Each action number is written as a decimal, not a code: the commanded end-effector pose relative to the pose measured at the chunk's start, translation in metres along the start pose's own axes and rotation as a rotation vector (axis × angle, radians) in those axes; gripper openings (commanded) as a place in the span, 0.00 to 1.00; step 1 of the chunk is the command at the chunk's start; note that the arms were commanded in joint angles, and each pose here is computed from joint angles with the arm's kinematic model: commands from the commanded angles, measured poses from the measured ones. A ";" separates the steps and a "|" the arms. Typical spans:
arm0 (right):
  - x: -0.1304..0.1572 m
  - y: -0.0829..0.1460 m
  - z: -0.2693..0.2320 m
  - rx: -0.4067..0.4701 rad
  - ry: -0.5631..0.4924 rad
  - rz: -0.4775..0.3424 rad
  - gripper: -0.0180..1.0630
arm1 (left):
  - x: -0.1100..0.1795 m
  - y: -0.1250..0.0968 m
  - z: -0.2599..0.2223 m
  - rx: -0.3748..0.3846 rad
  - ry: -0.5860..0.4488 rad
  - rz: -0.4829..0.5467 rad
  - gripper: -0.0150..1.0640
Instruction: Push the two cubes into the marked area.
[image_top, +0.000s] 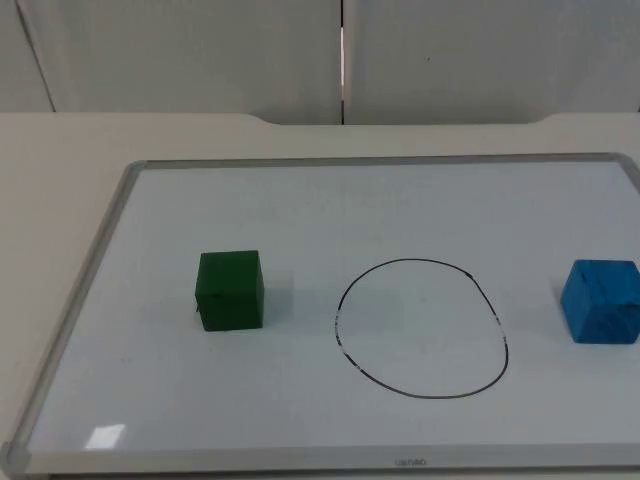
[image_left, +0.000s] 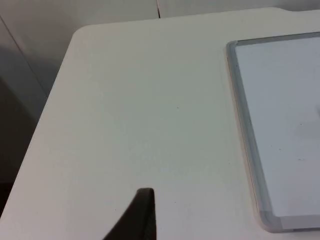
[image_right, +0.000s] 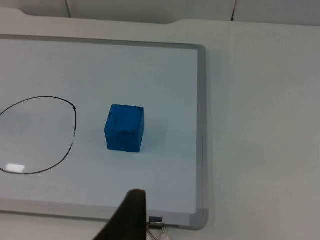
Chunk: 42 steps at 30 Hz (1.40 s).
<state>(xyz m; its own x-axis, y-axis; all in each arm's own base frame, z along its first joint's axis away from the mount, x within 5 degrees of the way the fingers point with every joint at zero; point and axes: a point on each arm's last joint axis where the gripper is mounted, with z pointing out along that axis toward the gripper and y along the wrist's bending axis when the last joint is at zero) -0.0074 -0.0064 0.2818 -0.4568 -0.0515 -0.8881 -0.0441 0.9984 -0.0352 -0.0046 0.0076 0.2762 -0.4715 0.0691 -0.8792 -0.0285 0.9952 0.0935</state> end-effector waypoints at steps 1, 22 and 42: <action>0.001 0.000 0.001 0.004 -0.001 0.002 0.99 | 0.000 -0.001 0.002 0.005 0.007 -0.005 0.99; 0.001 0.000 0.001 0.004 -0.001 0.002 0.99 | -0.027 -0.003 0.025 0.030 0.095 -0.004 0.99; 0.001 0.000 0.001 0.004 -0.001 0.002 0.99 | -0.057 -0.005 0.062 0.043 0.068 0.026 0.99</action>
<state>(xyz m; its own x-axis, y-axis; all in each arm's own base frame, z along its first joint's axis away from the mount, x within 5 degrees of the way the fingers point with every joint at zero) -0.0074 -0.0064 0.2818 -0.4569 -0.0487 -0.8882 -0.0428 0.9985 -0.0327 0.0740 0.0037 0.2936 -0.5499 0.1039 -0.8287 0.0240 0.9938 0.1087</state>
